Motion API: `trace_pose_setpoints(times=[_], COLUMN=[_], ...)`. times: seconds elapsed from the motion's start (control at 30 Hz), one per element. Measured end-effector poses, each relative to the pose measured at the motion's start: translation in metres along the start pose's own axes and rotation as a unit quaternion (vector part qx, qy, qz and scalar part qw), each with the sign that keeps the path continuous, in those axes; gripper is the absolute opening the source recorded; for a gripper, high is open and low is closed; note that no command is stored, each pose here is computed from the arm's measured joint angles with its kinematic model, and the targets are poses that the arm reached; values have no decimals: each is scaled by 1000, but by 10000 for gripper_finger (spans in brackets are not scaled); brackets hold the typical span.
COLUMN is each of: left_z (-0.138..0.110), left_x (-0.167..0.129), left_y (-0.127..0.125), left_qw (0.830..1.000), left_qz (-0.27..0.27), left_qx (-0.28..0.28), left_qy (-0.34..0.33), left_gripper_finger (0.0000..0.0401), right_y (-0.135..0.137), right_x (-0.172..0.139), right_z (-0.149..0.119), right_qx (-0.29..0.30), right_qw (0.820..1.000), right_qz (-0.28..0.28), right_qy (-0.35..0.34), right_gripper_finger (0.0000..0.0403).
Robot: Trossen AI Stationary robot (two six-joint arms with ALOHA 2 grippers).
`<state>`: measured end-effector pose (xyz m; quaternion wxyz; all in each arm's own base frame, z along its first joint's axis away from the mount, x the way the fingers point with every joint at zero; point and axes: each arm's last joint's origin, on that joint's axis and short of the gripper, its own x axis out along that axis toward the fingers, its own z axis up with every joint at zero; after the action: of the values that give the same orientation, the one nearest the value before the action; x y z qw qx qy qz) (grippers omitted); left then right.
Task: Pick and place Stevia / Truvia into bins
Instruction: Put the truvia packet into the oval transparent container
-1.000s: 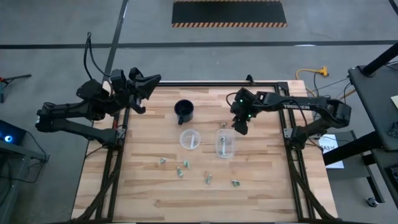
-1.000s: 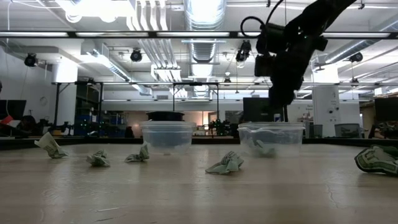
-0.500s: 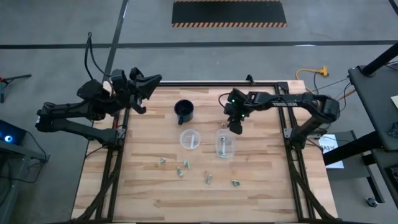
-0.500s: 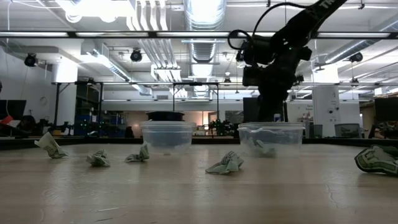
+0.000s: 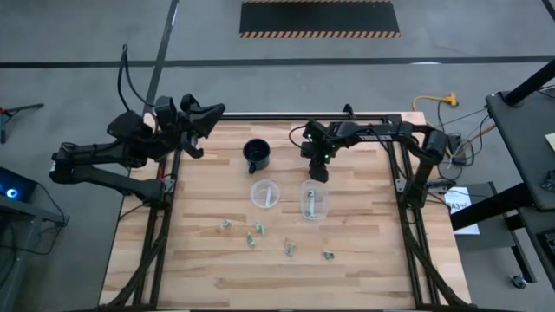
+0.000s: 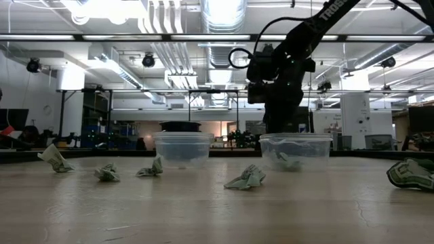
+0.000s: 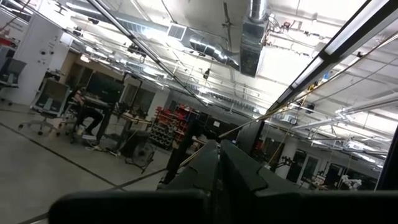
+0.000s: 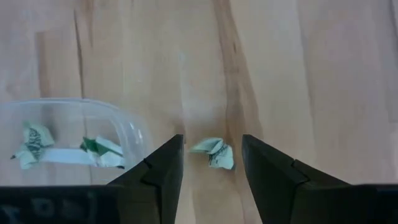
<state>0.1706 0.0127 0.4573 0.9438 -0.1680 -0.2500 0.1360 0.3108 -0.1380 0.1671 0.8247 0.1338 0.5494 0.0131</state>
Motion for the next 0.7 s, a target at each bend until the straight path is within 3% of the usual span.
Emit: trace_pose_setpoints(times=[0.7], left_z=[-3], left_x=[3], left_y=[0], left_qw=[1000], left_qz=[1], left_qx=[3], left_qy=[5], left_gripper_finger=[2], right_y=[1], right_x=[9], right_z=[-16], right_qx=[-16], right_qw=[1000], right_qz=[9], right_qy=[20], right_gripper_finger=[146])
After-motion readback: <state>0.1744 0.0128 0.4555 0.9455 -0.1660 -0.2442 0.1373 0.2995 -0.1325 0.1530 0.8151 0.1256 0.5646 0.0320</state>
